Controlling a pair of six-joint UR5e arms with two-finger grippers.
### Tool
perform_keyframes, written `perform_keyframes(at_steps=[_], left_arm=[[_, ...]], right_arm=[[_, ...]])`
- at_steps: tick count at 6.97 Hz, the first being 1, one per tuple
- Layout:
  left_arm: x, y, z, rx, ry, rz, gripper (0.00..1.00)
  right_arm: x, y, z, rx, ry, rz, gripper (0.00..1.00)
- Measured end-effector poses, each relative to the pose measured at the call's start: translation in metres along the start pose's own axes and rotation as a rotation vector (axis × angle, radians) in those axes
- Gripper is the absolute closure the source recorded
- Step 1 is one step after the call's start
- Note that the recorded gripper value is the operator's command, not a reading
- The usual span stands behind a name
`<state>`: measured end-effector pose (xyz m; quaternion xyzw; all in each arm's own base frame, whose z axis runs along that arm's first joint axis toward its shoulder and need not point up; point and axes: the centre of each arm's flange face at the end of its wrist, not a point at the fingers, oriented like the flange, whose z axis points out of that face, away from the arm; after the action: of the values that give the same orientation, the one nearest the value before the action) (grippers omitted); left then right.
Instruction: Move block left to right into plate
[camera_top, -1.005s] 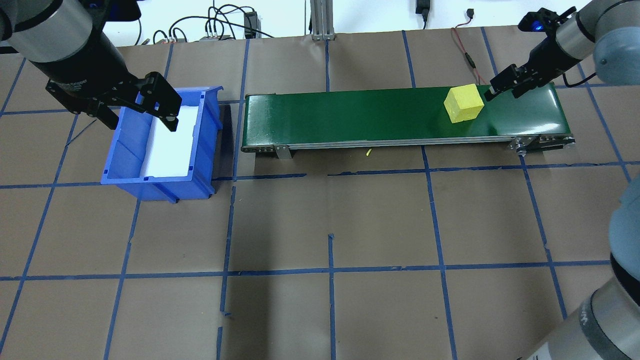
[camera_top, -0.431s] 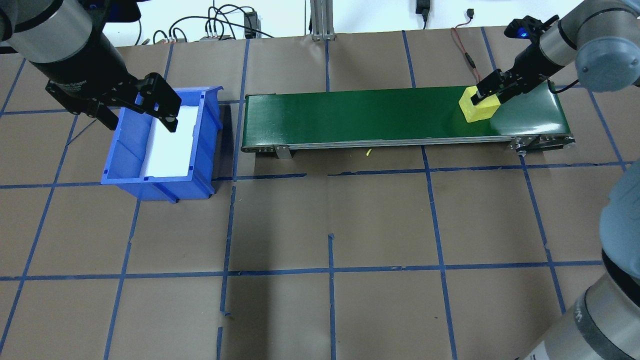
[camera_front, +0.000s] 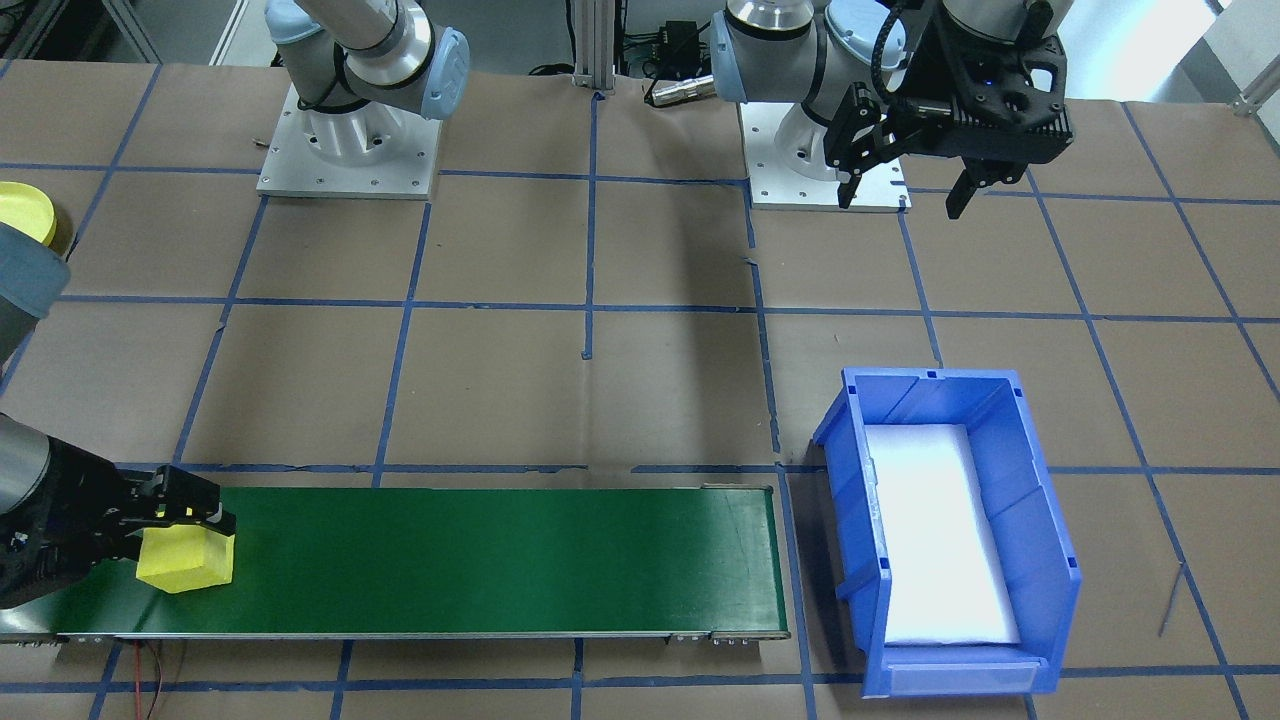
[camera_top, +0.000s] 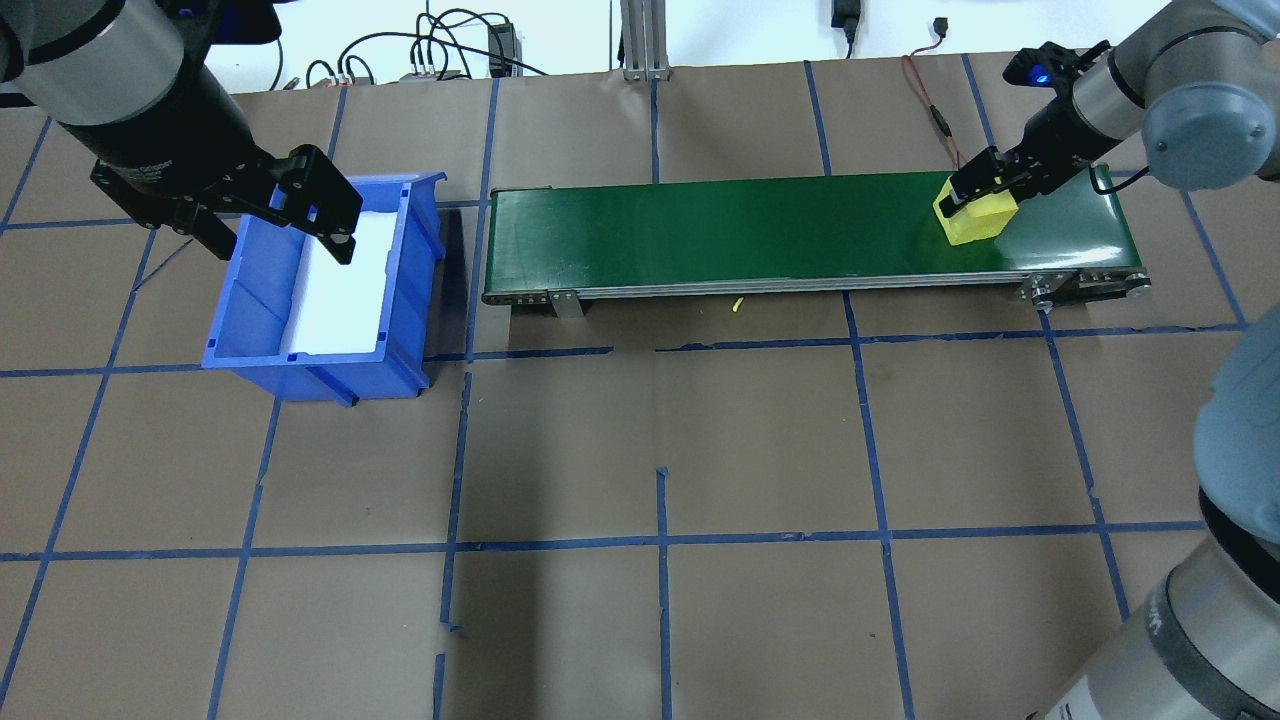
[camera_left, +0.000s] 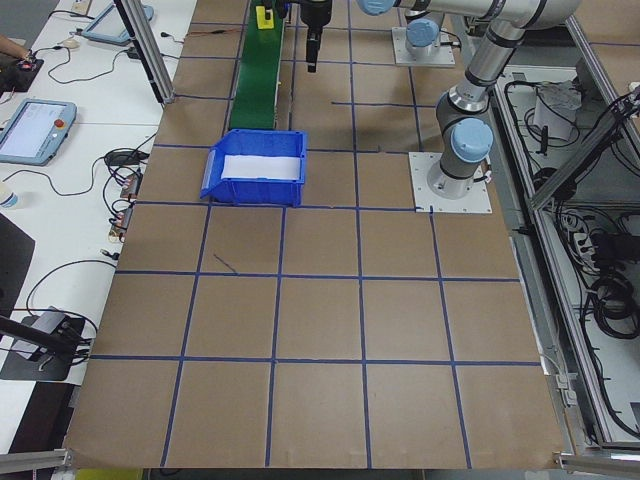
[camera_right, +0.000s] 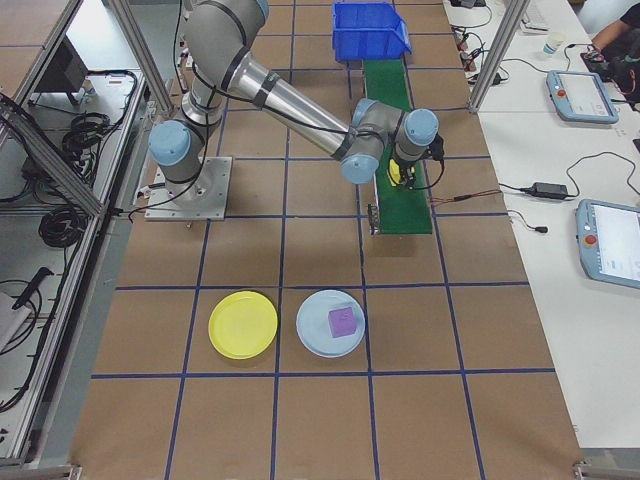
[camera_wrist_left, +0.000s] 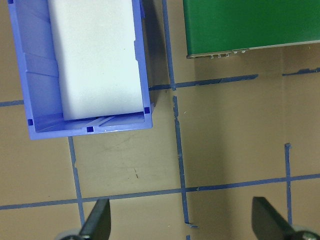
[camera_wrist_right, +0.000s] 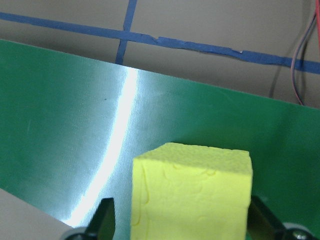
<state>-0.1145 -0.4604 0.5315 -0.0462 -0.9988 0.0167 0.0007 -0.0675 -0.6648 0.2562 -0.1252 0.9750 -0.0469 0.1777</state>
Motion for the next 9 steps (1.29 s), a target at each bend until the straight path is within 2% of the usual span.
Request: perform_keyframes(at_steps=[1, 3, 5, 6, 7, 8, 9], left_arm=[[0.0, 0.0, 0.0, 0.0, 0.0, 0.0, 0.0], [0.0, 0.0, 0.0, 0.0, 0.0, -0.001, 0.0], [-0.001, 0.0, 0.0, 0.0, 0.0, -0.001, 0.0], [-0.001, 0.0, 0.0, 0.0, 0.0, -0.001, 0.0], [-0.001, 0.0, 0.0, 0.0, 0.0, -0.001, 0.0], [-0.001, 0.0, 0.0, 0.001, 0.0, -0.001, 0.0], [-0.001, 0.0, 0.0, 0.0, 0.0, -0.001, 0.0]], right_arm=[[0.002, 0.002, -0.001, -0.013, 0.02, 0.0, 0.69], [0.012, 0.007, -0.016, -0.046, 0.103, 0.002, 0.7], [0.054, 0.041, -0.068, -0.065, 0.202, 0.039, 0.7], [0.081, 0.073, -0.099, -0.086, 0.217, 0.068, 0.7], [0.113, 0.114, -0.122, -0.125, 0.215, 0.118, 0.7], [0.151, 0.162, -0.138, -0.162, 0.209, 0.139, 0.7], [0.189, 0.212, -0.15, -0.177, 0.193, 0.128, 0.7]])
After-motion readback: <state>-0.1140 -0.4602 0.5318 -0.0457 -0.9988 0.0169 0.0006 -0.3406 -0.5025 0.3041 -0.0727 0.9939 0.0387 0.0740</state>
